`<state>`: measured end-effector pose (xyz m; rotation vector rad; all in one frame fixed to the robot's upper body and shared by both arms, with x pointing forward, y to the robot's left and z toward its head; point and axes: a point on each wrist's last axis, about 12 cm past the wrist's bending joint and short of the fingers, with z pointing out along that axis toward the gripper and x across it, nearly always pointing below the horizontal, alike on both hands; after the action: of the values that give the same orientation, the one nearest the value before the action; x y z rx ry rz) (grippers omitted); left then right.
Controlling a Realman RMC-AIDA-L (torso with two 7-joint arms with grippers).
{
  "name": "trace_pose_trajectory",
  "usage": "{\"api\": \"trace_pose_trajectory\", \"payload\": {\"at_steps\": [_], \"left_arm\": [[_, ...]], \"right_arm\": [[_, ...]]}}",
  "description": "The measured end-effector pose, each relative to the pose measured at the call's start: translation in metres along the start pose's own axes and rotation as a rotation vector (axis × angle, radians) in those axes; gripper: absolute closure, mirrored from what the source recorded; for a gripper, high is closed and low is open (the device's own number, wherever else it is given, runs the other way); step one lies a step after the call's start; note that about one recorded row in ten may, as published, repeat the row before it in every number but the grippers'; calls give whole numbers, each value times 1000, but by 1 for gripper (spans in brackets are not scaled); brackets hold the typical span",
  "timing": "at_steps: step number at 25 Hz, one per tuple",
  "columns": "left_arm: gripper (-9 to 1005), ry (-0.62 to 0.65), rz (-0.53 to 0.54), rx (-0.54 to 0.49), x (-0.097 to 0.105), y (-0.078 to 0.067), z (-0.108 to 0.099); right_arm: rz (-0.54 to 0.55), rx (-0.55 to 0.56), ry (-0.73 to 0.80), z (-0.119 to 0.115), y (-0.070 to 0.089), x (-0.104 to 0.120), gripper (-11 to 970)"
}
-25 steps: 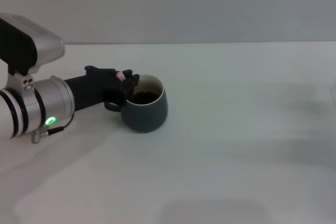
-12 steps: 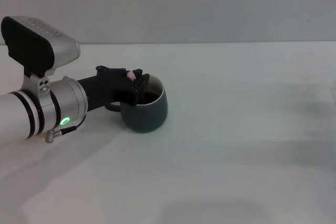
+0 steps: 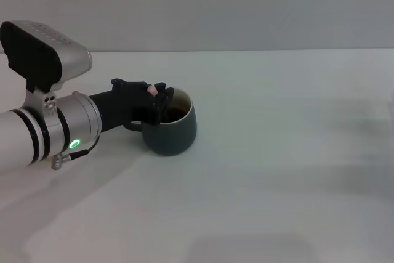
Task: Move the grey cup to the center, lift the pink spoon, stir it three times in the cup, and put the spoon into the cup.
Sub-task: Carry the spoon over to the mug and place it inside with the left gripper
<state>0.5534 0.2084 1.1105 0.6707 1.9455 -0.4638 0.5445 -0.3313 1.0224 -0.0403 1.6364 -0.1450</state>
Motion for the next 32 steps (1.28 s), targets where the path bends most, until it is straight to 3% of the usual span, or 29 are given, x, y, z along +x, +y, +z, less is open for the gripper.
{"api": "trace_pose_trajectory", "payload": {"at_steps": [25, 32], "left_arm": [[851, 2, -21, -11, 5, 6, -8], [736, -12, -24, -29, 2, 11, -11]], "right_arm": [[1, -6, 6, 3, 2, -1, 327], [0, -6, 6, 3, 2, -1, 327]]}}
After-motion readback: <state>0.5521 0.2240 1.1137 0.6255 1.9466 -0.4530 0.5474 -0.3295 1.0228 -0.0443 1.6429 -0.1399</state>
